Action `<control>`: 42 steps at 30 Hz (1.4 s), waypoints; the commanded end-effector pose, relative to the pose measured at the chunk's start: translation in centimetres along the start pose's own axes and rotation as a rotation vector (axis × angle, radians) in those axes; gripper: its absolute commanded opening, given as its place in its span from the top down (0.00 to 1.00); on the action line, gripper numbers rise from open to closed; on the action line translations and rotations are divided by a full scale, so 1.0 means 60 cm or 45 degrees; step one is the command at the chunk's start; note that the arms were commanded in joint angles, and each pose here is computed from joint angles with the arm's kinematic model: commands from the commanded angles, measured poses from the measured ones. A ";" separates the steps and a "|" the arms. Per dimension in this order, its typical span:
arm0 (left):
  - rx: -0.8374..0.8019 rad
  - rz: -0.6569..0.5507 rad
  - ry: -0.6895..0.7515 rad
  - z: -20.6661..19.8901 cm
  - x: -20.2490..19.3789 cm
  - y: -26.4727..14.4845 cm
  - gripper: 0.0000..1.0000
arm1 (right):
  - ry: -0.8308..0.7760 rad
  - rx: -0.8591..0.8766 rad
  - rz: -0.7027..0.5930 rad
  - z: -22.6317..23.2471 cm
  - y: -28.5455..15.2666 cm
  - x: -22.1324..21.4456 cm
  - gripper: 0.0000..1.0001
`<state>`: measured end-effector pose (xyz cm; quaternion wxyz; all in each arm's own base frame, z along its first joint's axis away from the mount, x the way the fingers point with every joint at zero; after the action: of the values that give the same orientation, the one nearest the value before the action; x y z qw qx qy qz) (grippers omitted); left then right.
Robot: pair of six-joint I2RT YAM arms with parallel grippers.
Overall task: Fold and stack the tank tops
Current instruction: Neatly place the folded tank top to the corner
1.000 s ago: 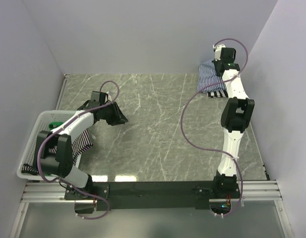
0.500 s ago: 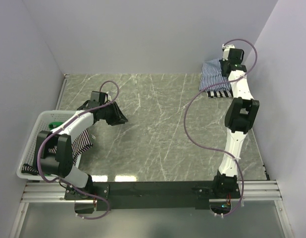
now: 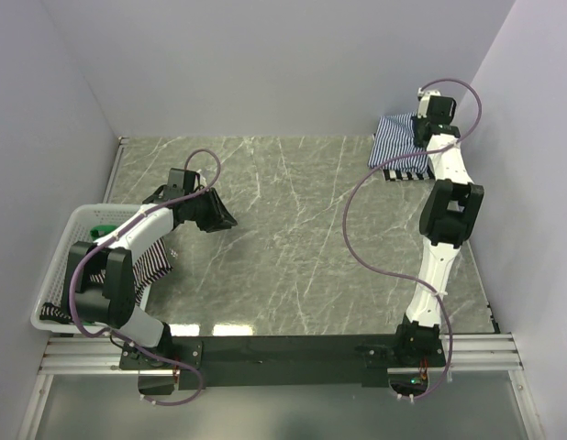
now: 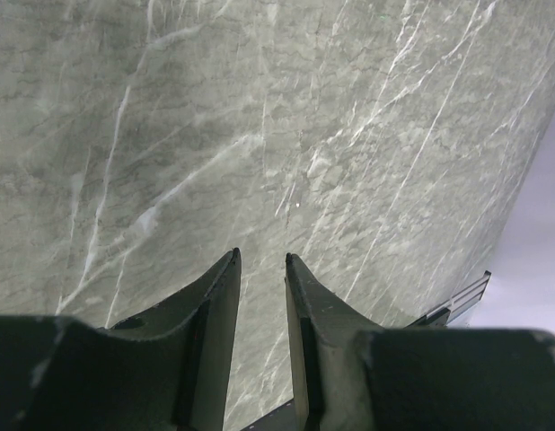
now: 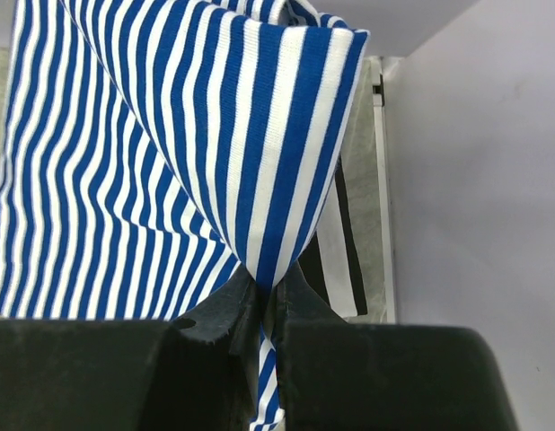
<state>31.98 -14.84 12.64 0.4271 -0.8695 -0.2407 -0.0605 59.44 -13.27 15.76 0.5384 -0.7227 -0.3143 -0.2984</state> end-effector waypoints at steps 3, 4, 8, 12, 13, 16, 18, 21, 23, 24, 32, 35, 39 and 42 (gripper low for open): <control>-0.041 -0.006 0.041 -0.006 0.008 0.003 0.67 | 0.071 -0.076 -0.094 -0.046 -0.019 0.026 1.00; -0.039 -0.003 0.039 -0.005 0.007 0.004 0.67 | 0.076 -0.081 -0.091 -0.048 -0.018 0.024 1.00; -0.039 -0.003 0.041 -0.005 0.007 0.004 0.67 | 0.096 -0.083 -0.074 -0.050 -0.005 0.011 1.00; -0.033 -0.002 0.040 -0.004 0.007 0.005 0.67 | 0.109 -0.097 -0.059 -0.051 0.006 0.002 0.89; -0.033 -0.002 0.038 -0.004 0.007 0.005 0.67 | 0.113 -0.100 -0.058 -0.051 0.008 0.001 0.85; -0.034 0.000 0.039 -0.004 0.007 0.006 0.67 | 0.127 -0.122 -0.050 -0.053 0.012 -0.003 0.67; -0.033 -0.002 0.040 -0.004 0.008 0.006 0.67 | 0.139 -0.134 -0.051 -0.056 0.012 -0.002 0.36; -0.033 -0.002 0.040 -0.004 0.008 0.006 0.67 | 0.165 -0.154 -0.072 -0.061 0.005 0.010 0.32; -0.032 -0.001 0.039 -0.003 0.008 0.006 0.67 | 0.183 -0.169 -0.082 -0.065 0.000 0.017 0.32; -0.032 0.000 0.037 -0.002 0.007 0.006 0.67 | 0.189 -0.178 -0.086 -0.067 -0.003 0.020 0.32; -0.042 -0.003 0.041 -0.005 0.008 0.004 0.67 | 0.310 -0.205 -0.147 -0.072 -0.037 0.054 0.22; -0.054 -0.006 0.044 -0.009 0.009 0.001 0.67 | 0.373 -0.208 -0.150 -0.068 -0.053 0.065 0.10; -0.081 -0.022 0.040 -0.016 0.016 -0.005 0.67 | 0.462 -0.151 -0.178 -0.019 -0.082 0.082 0.08; -0.078 -0.080 0.062 -0.023 0.021 -0.021 0.66 | 0.503 -0.155 -0.226 0.039 -0.119 0.086 0.07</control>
<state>32.03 -14.81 12.40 0.4231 -0.8727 -0.2375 -0.0548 57.60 -13.72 16.21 0.5350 -0.7001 -0.2054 -0.4260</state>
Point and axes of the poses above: each gripper's point midway between its finger pads, its own y axis out along the fingers, its own z axis along the line the jaws close on, x = y × z, the point moved 3 cm from there along -y, back along the fingers, and after that the axes turned 1 degree about y, right-handed, at the moved point
